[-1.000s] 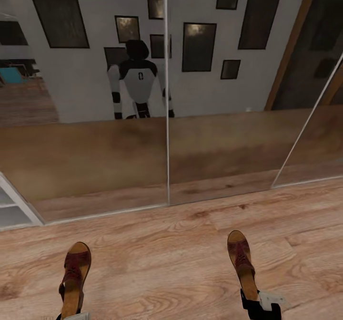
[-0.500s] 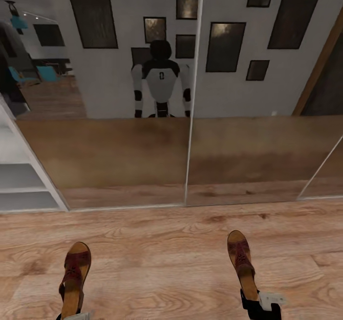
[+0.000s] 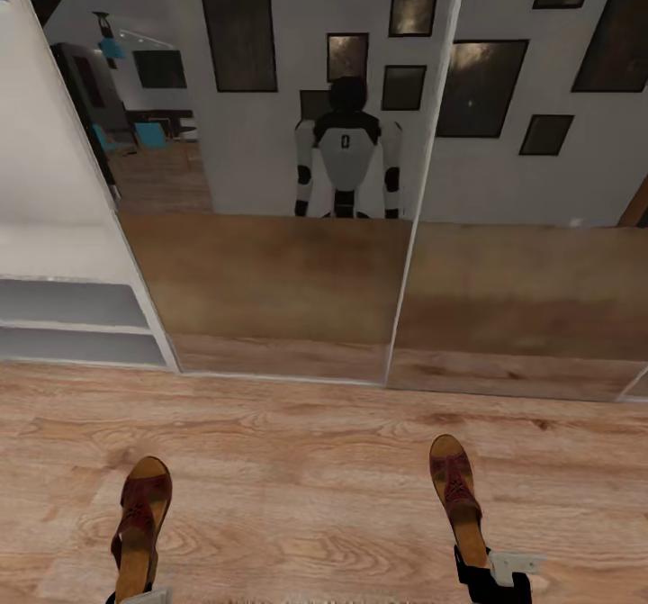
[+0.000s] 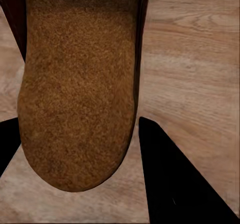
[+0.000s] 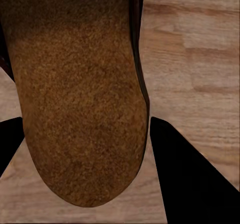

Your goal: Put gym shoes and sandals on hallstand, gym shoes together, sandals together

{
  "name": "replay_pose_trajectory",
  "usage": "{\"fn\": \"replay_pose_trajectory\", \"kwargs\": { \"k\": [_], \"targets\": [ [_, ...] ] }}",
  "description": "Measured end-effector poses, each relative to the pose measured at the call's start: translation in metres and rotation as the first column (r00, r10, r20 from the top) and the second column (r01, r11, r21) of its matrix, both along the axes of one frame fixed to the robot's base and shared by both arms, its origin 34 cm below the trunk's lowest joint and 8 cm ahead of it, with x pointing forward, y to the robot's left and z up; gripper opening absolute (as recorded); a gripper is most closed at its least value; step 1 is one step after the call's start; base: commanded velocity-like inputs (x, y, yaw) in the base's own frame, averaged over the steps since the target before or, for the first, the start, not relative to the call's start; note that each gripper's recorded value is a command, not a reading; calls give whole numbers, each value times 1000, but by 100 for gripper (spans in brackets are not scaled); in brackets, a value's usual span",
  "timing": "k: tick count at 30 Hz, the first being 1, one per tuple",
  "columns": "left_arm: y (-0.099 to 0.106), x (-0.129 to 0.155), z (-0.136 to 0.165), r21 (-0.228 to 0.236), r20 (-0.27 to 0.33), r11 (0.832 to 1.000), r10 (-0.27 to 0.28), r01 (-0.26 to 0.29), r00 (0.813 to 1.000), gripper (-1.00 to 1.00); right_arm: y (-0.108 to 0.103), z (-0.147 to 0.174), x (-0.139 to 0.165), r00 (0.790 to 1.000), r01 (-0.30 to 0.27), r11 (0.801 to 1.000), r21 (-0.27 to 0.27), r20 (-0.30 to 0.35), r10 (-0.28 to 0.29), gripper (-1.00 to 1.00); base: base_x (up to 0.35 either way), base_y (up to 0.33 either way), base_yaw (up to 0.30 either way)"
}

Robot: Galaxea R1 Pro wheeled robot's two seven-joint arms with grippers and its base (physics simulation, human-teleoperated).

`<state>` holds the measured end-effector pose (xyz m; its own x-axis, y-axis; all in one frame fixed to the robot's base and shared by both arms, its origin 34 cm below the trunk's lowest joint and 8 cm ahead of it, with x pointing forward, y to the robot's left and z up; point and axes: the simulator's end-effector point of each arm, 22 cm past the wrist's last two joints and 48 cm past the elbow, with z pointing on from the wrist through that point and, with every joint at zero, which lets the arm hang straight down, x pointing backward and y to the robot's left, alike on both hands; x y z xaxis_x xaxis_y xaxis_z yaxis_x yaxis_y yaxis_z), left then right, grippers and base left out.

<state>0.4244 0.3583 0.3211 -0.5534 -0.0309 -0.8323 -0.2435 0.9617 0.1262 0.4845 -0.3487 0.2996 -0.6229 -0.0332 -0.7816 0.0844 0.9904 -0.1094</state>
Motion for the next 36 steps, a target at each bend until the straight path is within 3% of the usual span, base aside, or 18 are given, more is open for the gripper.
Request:
{"fn": "replay_pose_trajectory", "kwargs": {
  "k": [36],
  "targets": [
    [-2,6,7,-2,21,1000,-2,2,1000,-100,-1,10,7,1000,3,1000,0,26,-3,-100,-7,5,245]
  ]
}}
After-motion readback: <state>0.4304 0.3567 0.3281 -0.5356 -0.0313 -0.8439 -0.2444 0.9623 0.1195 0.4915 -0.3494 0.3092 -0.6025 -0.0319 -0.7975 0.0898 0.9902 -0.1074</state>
